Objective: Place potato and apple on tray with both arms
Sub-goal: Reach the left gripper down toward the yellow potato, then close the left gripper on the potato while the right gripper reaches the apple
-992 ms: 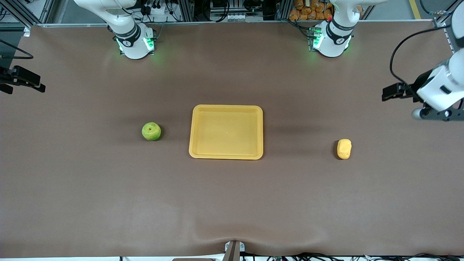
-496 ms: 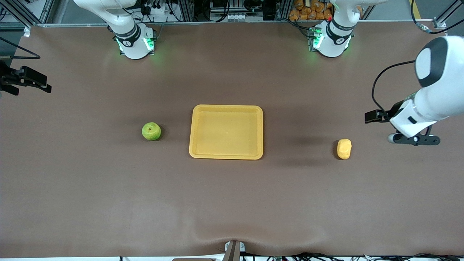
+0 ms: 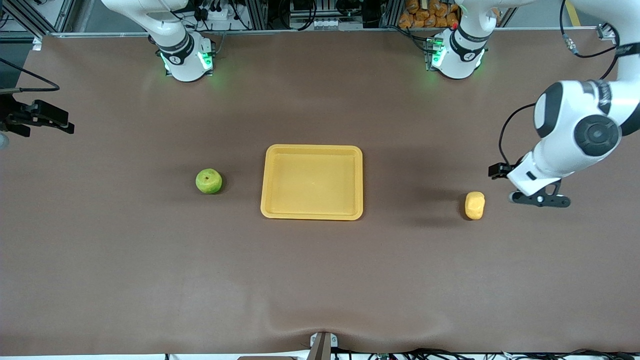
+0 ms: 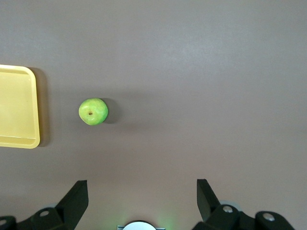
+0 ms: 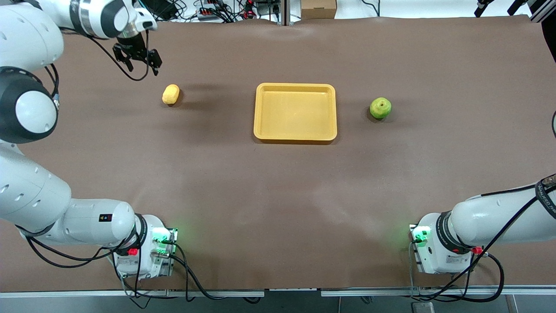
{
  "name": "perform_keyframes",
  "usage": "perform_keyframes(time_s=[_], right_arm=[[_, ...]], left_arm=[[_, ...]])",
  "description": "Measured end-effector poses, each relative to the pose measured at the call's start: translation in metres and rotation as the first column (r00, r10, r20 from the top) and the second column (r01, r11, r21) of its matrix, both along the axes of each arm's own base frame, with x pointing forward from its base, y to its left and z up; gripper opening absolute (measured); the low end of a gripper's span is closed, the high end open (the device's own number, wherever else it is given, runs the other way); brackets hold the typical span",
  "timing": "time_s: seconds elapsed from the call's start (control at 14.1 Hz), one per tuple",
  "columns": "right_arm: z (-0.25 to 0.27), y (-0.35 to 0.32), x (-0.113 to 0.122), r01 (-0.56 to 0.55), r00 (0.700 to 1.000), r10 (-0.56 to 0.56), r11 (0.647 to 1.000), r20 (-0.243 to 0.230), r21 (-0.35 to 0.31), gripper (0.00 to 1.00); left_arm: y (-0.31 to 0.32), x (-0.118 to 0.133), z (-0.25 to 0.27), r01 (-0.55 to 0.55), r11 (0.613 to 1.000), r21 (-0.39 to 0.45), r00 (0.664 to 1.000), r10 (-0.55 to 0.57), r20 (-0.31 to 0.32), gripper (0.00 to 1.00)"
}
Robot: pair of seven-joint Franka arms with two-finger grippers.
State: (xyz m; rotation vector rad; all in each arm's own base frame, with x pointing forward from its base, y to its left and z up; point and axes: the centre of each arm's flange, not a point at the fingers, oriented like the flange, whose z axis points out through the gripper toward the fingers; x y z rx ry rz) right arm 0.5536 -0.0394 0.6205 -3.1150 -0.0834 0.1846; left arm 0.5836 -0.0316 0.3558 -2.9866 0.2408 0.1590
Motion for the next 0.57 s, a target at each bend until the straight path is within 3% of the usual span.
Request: perform_keyframes(time_s=[0.35,0.57], right_arm=[[-0.036,-0.005,0.018,0.01,0.998,-0.01,1.0,-0.06,-0.004,1.0],[-0.051,-0.005,0.024,0.011,0.996,-0.011,1.0,-0.083,-0.006,1.0]], left_arm=[[-0.004,0.013,-0.065,-0.02,1.0,-0.022,1.0,0.021,0.016,1.0],[-0.003,0.011,-0.104,-0.047,0.998,-0.045,0.997,0.05,0.056,1.0]])
